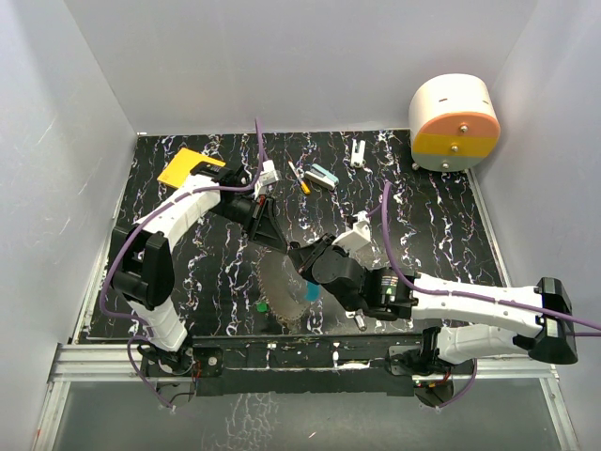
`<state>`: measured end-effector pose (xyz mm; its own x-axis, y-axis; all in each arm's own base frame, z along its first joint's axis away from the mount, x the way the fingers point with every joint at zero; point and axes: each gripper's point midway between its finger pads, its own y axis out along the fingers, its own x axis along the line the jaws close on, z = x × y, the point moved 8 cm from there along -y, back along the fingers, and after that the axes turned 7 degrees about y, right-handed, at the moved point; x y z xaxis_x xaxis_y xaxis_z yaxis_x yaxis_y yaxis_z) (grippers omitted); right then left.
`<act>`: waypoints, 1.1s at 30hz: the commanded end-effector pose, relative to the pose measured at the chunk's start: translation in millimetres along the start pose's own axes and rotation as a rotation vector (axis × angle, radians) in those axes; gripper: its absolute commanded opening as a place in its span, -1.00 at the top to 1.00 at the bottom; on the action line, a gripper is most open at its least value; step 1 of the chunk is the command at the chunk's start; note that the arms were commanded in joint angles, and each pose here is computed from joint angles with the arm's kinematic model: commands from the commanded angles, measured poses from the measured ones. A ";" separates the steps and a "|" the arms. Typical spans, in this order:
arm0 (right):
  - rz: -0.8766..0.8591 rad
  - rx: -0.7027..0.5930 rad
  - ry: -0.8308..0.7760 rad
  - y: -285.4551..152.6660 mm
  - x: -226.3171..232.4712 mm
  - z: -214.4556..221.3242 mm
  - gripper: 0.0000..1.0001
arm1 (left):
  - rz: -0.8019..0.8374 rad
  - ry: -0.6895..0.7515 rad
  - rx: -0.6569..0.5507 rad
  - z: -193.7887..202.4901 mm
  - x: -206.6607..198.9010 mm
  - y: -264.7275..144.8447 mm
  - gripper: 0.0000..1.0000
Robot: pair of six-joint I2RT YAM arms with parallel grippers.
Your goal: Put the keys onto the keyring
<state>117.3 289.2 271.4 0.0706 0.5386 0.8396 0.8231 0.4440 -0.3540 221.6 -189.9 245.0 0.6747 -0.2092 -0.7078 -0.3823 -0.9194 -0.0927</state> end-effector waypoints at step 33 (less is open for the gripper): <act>-0.360 -0.155 -0.573 -65.4 16.1 -66.2 -0.05 | 0.111 -0.048 -0.132 4.2 -29.1 -2.4 1.00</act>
<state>99.0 213.1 328.2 -0.3089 0.6397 0.7039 0.8522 0.5147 -0.0937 219.2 -177.5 229.5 0.6471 -0.1723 -0.7427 -0.3393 -0.9374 -0.0781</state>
